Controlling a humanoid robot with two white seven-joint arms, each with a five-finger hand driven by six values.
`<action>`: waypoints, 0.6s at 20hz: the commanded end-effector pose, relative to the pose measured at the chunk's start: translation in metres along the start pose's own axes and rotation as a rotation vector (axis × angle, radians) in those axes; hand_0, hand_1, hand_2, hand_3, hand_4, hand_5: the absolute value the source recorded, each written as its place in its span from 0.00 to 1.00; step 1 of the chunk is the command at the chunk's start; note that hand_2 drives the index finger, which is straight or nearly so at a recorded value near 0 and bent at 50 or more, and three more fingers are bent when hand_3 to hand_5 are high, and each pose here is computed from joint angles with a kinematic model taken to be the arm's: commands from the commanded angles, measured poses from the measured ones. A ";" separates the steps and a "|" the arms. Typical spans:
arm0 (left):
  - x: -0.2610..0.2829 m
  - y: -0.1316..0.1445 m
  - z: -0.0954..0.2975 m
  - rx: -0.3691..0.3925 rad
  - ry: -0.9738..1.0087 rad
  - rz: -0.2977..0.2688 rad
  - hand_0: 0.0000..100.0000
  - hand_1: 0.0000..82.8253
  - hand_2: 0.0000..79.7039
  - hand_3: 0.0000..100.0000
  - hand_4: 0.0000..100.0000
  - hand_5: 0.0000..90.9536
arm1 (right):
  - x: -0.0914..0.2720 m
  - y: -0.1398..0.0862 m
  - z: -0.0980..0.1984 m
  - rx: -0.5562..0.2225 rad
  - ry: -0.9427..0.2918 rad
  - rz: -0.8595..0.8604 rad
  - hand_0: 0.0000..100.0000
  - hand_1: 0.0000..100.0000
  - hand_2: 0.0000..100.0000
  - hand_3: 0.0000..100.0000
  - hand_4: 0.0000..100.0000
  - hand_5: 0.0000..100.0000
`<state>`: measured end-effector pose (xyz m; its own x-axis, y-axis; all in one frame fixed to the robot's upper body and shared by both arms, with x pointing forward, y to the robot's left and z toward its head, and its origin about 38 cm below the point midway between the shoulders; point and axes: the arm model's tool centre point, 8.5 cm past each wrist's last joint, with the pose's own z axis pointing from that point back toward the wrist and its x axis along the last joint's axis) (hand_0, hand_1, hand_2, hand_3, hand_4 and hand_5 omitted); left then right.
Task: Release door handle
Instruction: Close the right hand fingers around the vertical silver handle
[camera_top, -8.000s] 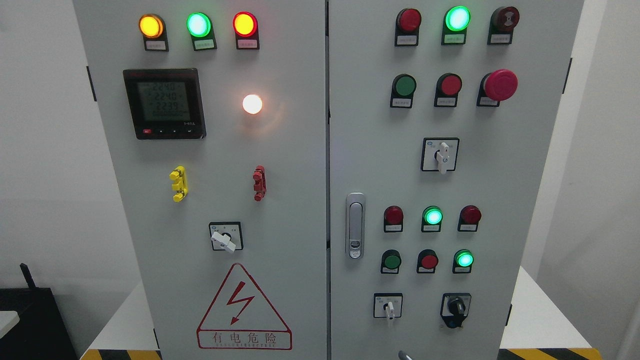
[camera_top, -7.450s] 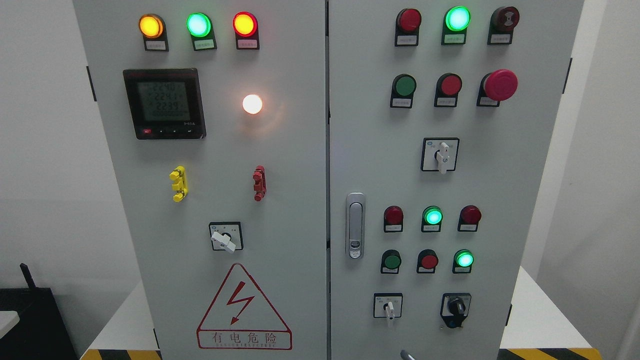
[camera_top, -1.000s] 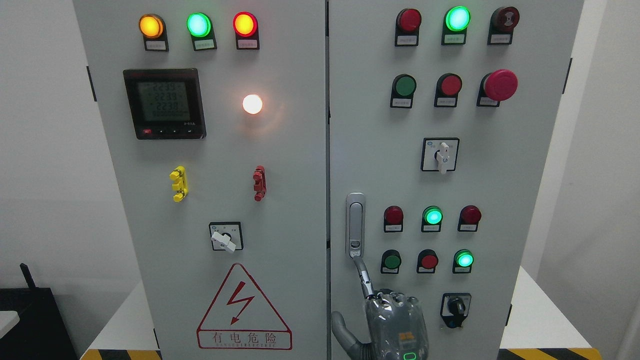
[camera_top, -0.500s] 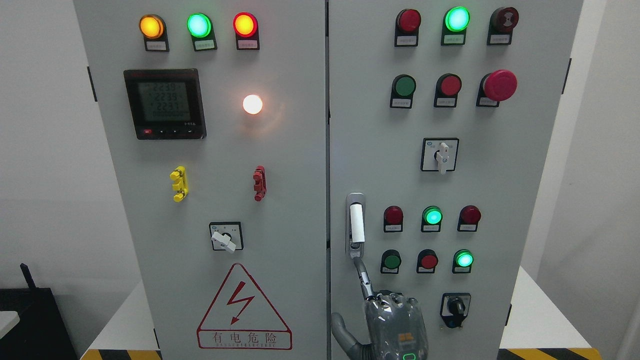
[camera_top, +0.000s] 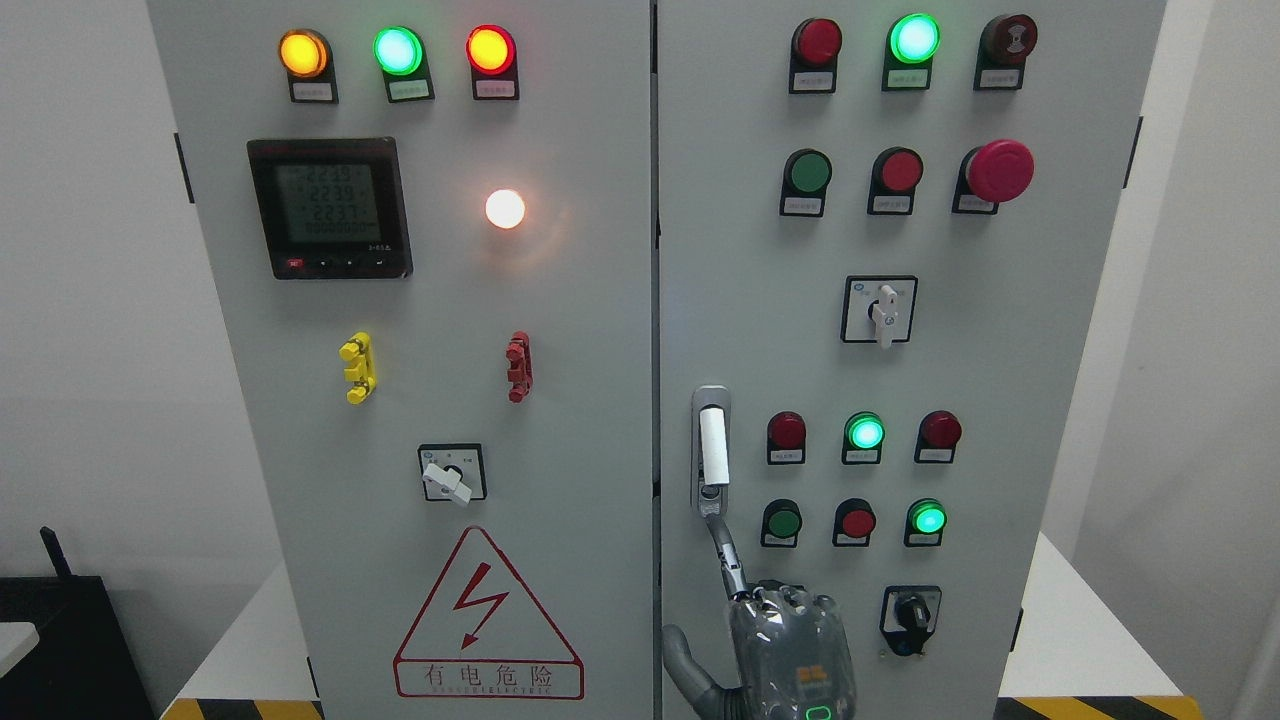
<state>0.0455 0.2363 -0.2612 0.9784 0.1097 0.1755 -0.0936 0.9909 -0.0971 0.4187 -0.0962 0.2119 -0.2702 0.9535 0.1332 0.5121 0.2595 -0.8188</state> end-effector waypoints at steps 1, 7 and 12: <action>-0.006 0.001 0.001 0.003 0.016 0.013 0.12 0.47 0.00 0.00 0.00 0.00 | -0.001 -0.010 -0.007 -0.043 -0.002 0.000 0.36 0.30 0.00 1.00 0.96 1.00; -0.006 0.001 0.001 0.003 0.014 0.013 0.12 0.47 0.00 0.00 0.00 0.00 | 0.000 -0.016 -0.007 -0.062 -0.004 -0.004 0.36 0.30 0.00 1.00 0.96 1.00; -0.006 0.001 0.001 0.003 0.016 0.013 0.12 0.47 0.00 0.00 0.00 0.00 | 0.003 -0.015 0.000 -0.071 -0.019 -0.011 0.36 0.30 0.00 1.00 0.96 1.00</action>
<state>0.0455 0.2362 -0.2612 0.9784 0.1097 0.1755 -0.0936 0.9908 -0.0973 0.4162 -0.0975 0.2230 -0.2803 0.9509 0.1313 0.5538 0.2719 -0.7870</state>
